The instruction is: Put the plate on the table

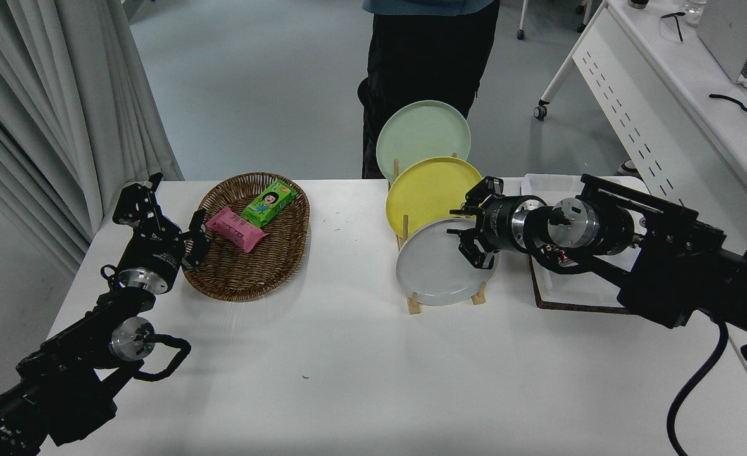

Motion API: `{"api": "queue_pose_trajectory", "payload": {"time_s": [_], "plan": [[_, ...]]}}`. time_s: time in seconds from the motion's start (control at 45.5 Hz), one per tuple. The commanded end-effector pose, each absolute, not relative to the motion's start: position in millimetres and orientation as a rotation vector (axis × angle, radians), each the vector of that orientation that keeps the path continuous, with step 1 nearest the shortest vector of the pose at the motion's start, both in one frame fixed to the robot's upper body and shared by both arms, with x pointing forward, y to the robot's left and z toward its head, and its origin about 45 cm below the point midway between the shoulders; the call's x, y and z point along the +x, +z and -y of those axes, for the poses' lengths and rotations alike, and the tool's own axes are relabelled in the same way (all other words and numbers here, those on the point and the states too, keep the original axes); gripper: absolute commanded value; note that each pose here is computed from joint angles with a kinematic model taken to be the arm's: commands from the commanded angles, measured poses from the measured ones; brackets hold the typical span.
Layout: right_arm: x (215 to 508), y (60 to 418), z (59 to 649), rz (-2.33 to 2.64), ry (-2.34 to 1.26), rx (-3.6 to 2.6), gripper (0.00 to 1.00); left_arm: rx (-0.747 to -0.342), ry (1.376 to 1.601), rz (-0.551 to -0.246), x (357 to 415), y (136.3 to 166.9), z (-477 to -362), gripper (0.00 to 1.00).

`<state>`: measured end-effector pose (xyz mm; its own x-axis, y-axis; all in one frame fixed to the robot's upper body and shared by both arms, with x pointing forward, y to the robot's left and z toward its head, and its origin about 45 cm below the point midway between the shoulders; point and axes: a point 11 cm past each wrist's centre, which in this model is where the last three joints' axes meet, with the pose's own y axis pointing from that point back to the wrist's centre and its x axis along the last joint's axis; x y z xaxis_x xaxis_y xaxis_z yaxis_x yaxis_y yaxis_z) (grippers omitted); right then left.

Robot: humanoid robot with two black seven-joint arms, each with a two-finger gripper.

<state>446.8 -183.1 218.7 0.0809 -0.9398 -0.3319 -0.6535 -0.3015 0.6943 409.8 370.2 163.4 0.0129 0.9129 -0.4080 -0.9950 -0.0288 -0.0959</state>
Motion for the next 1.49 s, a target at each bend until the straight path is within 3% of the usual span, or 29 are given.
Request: {"api": "queue_pose_trajectory", "payload": {"time_s": [0.0, 0.571, 0.791, 1.253, 1.473], "plan": [[446.9, 218.7, 183.8, 1.578, -1.074, 1.999, 0.23, -0.409, 1.552, -0.251, 409.8, 163.4, -370.2, 1.00], [447.8, 221.4, 183.5, 1.580, -1.077, 2.005, 0.20, -0.409, 1.552, -0.251, 409.8, 163.4, -370.2, 1.00], [448.2, 223.8, 183.3, 1.574, -1.096, 2.004, 0.09, -0.409, 1.552, -0.251, 409.8, 163.4, -370.2, 1.00], [448.5, 225.1, 188.9, 1.576, -1.106, 1.990, 0.08, -0.409, 1.552, -0.251, 409.8, 163.4, -370.2, 1.00], [448.3, 228.0, 187.7, 1.558, -1.118, 1.985, 0.00, -0.409, 1.552, -0.251, 409.8, 163.4, -370.2, 1.00]]}}
